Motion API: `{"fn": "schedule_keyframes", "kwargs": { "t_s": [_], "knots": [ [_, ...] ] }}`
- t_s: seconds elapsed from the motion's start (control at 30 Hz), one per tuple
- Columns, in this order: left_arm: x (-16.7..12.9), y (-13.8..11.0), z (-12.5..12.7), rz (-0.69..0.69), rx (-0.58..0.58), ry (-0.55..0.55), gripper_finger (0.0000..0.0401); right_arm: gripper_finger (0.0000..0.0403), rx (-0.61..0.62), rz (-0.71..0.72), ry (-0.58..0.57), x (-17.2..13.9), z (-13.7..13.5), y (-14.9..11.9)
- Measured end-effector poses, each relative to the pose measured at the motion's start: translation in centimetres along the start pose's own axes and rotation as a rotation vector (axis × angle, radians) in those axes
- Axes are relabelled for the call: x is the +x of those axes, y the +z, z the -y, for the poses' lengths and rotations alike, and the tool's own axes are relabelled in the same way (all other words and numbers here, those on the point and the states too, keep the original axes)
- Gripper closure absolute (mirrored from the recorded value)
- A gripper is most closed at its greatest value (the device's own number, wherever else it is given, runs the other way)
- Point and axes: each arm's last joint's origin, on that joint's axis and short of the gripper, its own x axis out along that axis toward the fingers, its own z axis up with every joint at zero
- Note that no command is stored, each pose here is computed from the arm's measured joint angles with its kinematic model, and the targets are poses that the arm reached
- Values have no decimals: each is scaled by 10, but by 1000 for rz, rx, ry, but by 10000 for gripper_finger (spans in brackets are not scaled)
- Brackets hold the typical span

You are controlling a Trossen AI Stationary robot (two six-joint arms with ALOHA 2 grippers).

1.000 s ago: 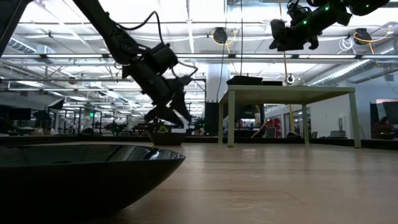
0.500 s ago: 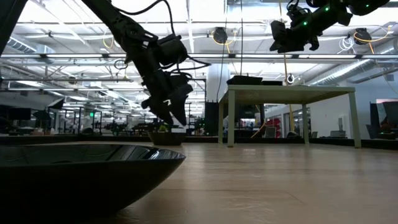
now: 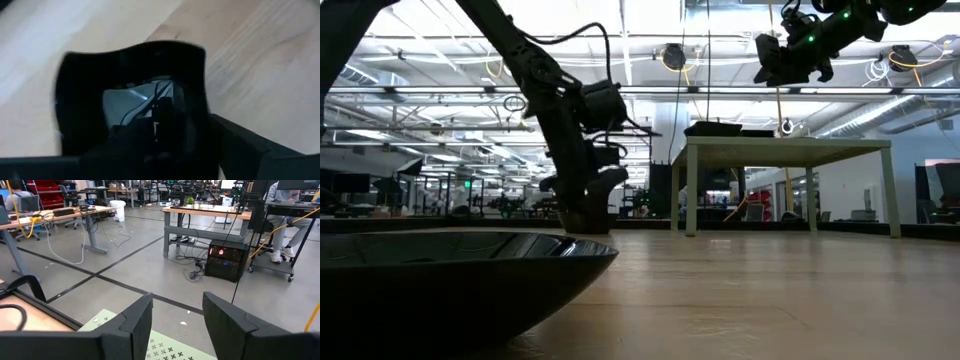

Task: Pick & Place Mini shaped plates
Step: Stack the black distorted square plate on top of the distorted square plate on the shelf

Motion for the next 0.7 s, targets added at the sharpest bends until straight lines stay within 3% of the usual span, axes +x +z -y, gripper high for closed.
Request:
{"fn": "schedule_keyframes", "kwargs": {
  "t_s": [0.2,0.43,0.6,0.7],
  "knots": [
    [6,-3,2,-12,8,4,249,238,1,-20,29,0,-1,-2],
    [0,0,6,-10,34,-91,388,238,-11,-57,41,0,-1,-6],
    [-30,11,8,77,31,-131,392,238,-12,-59,42,0,-1,-6],
    [-65,25,9,222,47,-175,396,238,-14,-59,41,0,-1,-6]
  ]
}}
